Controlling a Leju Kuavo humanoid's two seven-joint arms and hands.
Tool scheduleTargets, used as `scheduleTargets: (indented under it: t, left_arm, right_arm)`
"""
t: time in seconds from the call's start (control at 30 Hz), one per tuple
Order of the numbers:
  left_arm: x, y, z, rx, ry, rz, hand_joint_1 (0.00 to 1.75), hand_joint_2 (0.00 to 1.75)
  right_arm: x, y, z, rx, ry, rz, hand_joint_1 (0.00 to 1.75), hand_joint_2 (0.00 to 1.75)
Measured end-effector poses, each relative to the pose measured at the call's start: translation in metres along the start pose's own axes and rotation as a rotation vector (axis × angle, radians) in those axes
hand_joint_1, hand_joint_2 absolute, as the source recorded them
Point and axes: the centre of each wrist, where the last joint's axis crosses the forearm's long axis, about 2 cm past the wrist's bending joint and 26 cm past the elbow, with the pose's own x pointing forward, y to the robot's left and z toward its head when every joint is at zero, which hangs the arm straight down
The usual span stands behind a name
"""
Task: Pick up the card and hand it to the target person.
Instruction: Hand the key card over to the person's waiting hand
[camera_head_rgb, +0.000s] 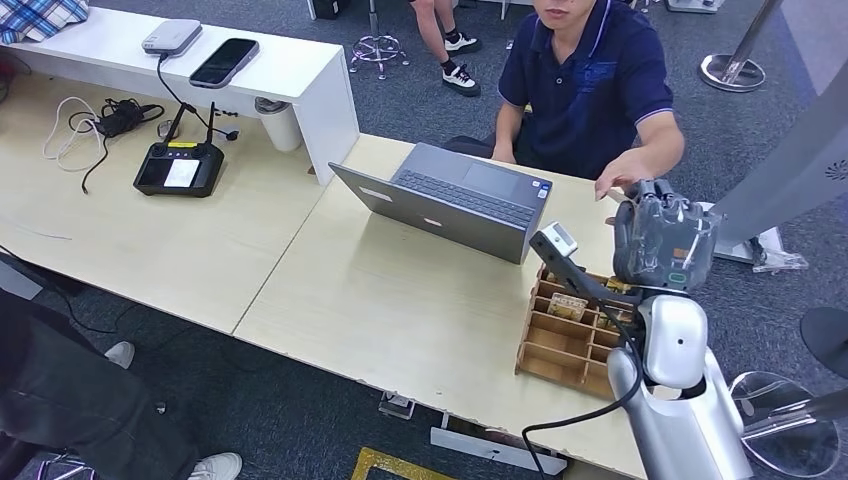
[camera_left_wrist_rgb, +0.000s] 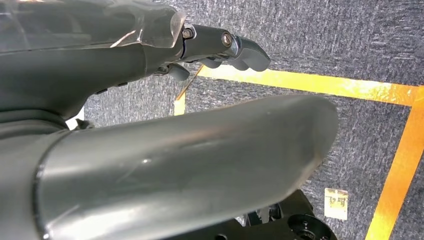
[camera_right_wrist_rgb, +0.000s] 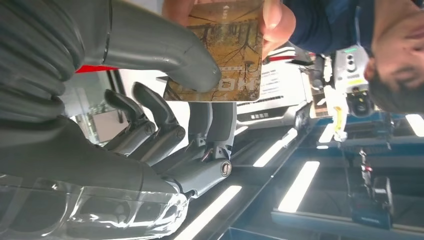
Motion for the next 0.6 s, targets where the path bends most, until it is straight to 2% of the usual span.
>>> scheduleTargets:
  t: [0.03,0.17,0.23,0.5,0.6]
  left_arm:
    - [0.000,0.000,0.000,0.001,0.000,-0.001,0.00,0.00]
    - [0.000,0.001,0.000,0.006,0.002,0.006,0.00,0.00]
    - [0.000,0.000,0.000,0.010,0.004,0.020,0.00,0.00]
    - [-0.002,-0.008,0.002,0.008,0.014,0.052,0.00,0.00]
    - [-0.004,-0.009,0.003,0.003,0.017,0.053,0.00,0.00]
  right_arm:
    - [-0.001,0.002,0.001,0.005,0.008,0.004,0.00,1.75]
    - [-0.003,0.008,0.010,-0.006,0.030,-0.021,0.00,1.75]
    - [0.000,0.010,0.021,-0.011,0.035,-0.088,0.00,1.75]
    - [0.021,0.004,0.084,0.007,0.114,-0.585,0.00,1.75]
    - [0.022,0.002,0.109,0.040,0.174,-0.862,0.00,1.75]
